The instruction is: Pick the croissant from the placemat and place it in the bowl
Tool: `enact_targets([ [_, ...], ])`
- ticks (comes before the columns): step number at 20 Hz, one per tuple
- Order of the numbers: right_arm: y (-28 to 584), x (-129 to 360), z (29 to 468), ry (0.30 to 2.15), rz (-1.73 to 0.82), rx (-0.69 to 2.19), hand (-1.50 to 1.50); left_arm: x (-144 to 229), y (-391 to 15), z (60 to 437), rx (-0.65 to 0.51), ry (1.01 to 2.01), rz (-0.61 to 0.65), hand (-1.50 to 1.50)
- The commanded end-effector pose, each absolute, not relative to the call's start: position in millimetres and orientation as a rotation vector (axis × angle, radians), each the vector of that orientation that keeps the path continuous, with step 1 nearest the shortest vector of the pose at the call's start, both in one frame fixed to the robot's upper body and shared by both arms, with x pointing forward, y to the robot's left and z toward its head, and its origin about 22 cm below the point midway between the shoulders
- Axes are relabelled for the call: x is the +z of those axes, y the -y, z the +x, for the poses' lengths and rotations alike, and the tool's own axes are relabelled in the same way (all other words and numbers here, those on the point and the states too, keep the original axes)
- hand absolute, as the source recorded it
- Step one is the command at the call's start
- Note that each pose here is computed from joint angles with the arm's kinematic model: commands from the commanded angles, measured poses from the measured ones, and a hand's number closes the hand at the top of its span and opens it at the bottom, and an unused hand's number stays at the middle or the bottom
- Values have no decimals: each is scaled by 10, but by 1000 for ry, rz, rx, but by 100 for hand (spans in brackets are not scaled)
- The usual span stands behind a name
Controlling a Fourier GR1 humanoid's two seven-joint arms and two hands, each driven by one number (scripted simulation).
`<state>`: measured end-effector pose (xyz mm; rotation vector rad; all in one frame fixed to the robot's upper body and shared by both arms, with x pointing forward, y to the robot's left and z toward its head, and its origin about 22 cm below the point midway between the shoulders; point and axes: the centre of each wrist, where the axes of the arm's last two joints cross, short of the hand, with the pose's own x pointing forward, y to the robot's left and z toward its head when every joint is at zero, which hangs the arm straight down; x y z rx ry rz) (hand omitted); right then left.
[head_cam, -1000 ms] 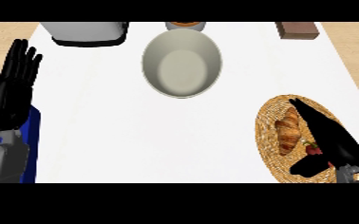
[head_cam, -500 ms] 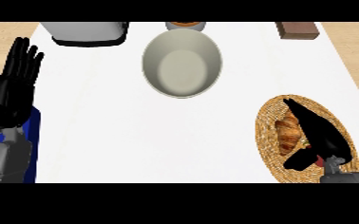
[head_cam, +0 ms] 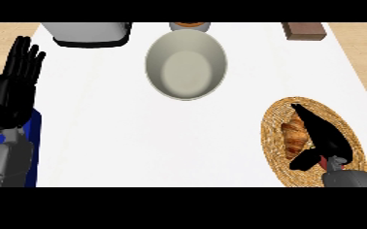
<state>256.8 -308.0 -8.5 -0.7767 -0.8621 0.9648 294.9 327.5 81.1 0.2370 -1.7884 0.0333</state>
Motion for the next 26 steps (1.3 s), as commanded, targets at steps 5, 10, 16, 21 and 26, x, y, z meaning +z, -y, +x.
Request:
enact_targets([
  [5, 3213, -97, 2578, 987, -844, 995, 150, 928, -3202, 2920, 28, 1779, 254, 0],
  [10, 3158, -167, 2647, 996, -870, 1014, 150, 785, -3277, 2886, 35, 1773, 218, 0],
  [16, 3341, 654, 3385, 1142, -840, 1376, 150, 927, -3075, 3068, -40, 1839, 158, 0],
  [21, 3466, 1103, 3614, 1230, -800, 1589, 150, 991, -2870, 3137, -89, 1864, 81, 0],
  [26, 3746, 1565, 3785, 1372, -782, 1635, 150, 1060, -2797, 3180, -97, 1884, 63, 0],
])
